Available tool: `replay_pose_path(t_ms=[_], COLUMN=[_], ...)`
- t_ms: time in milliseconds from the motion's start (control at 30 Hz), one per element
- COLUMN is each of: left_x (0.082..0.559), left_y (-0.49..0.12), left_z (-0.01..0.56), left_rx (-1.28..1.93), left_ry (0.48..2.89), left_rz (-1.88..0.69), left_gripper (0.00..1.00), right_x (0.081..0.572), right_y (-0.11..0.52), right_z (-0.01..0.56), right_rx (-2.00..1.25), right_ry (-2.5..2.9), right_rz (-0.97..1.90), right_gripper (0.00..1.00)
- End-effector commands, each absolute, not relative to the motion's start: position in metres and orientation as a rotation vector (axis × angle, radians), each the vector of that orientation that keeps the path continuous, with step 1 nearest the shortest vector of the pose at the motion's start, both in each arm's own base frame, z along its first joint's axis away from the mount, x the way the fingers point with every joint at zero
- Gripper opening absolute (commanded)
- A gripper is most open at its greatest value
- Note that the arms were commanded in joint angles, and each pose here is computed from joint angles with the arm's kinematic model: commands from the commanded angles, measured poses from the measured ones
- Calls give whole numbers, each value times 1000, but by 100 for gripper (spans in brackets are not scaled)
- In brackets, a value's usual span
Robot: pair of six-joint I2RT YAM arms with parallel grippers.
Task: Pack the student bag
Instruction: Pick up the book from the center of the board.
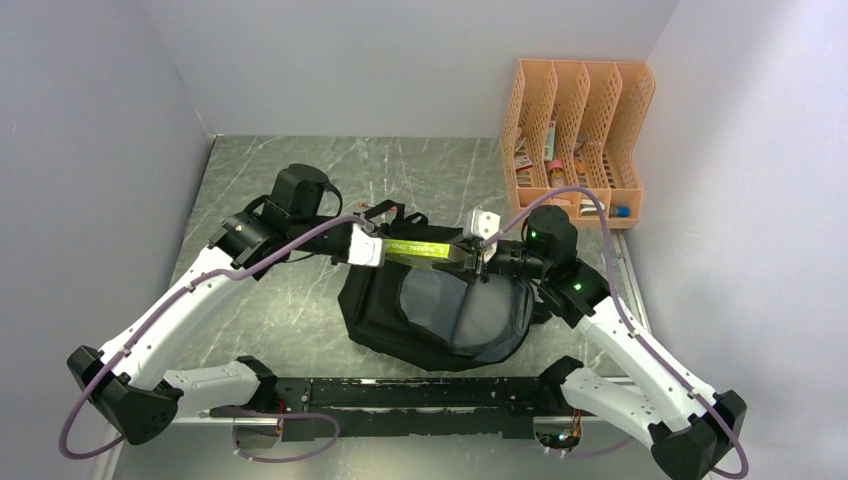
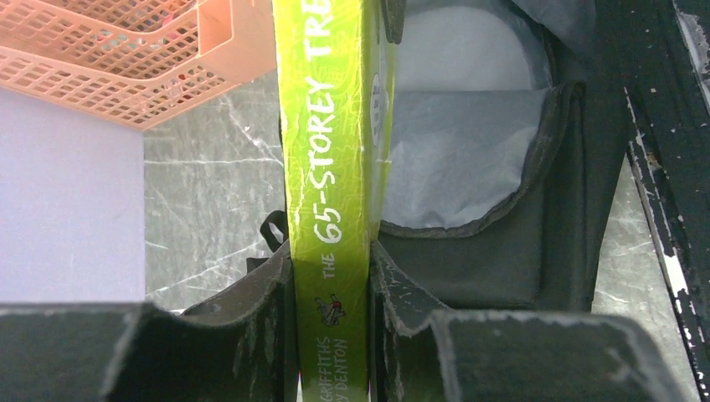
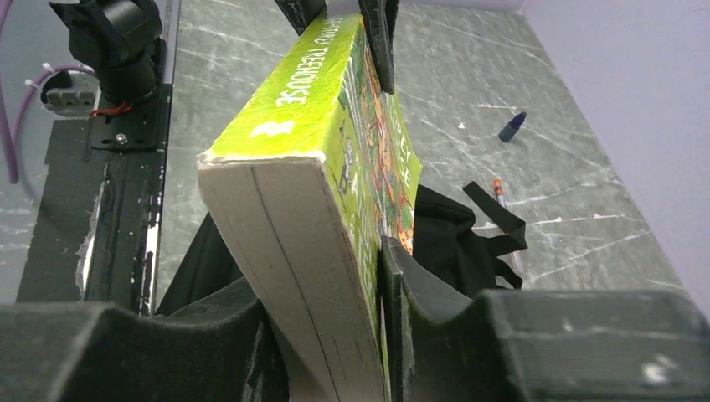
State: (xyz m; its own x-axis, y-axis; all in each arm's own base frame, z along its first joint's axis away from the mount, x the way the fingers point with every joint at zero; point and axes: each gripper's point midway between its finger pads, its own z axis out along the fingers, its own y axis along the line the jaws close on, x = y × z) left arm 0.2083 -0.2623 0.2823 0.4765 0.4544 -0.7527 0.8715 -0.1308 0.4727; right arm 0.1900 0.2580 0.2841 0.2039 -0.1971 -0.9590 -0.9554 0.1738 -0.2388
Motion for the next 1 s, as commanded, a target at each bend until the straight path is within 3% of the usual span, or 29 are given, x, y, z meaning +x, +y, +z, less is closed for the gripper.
replay_pose_path(t_ms=[0, 100, 200, 233, 267, 333, 367, 700, 833, 967], left_x=[205, 211, 217, 219, 221, 228, 231, 284, 304, 323], left_y=[-280, -281, -282, -282, -282, -282, -282, -265, -262, -262], left_z=[324, 328, 331, 331, 332, 335, 335, 371, 379, 378], left_rx=[1704, 1668, 1629, 1617, 1604, 1566, 1549, 1145, 949, 816], left_ry=[959, 983, 1015, 1023, 1036, 1064, 1081, 1276, 1381, 1500], left_rz=[-563, -551, -540, -537, -535, -521, -511, -371, -393, -402], left_gripper=[5, 14, 38, 44, 64, 88, 95, 96, 88, 87], right_x=[187, 188, 189, 190, 191, 195, 198, 284, 311, 331], right_y=[261, 260, 258, 257, 256, 254, 252, 210, 191, 171], right_z=[289, 293, 298, 299, 301, 305, 307, 327, 318, 305], right_rx=[-1284, -1274, -1256, -1245, -1230, -1199, -1180, -588, -235, 62], right_ry=[1214, 1207, 1198, 1197, 1196, 1198, 1201, 1488, 1627, 1714], right_rz=[823, 811, 795, 787, 778, 755, 741, 491, 488, 447], right_gripper=[33, 20, 0, 0, 0, 0, 0, 0, 0, 0])
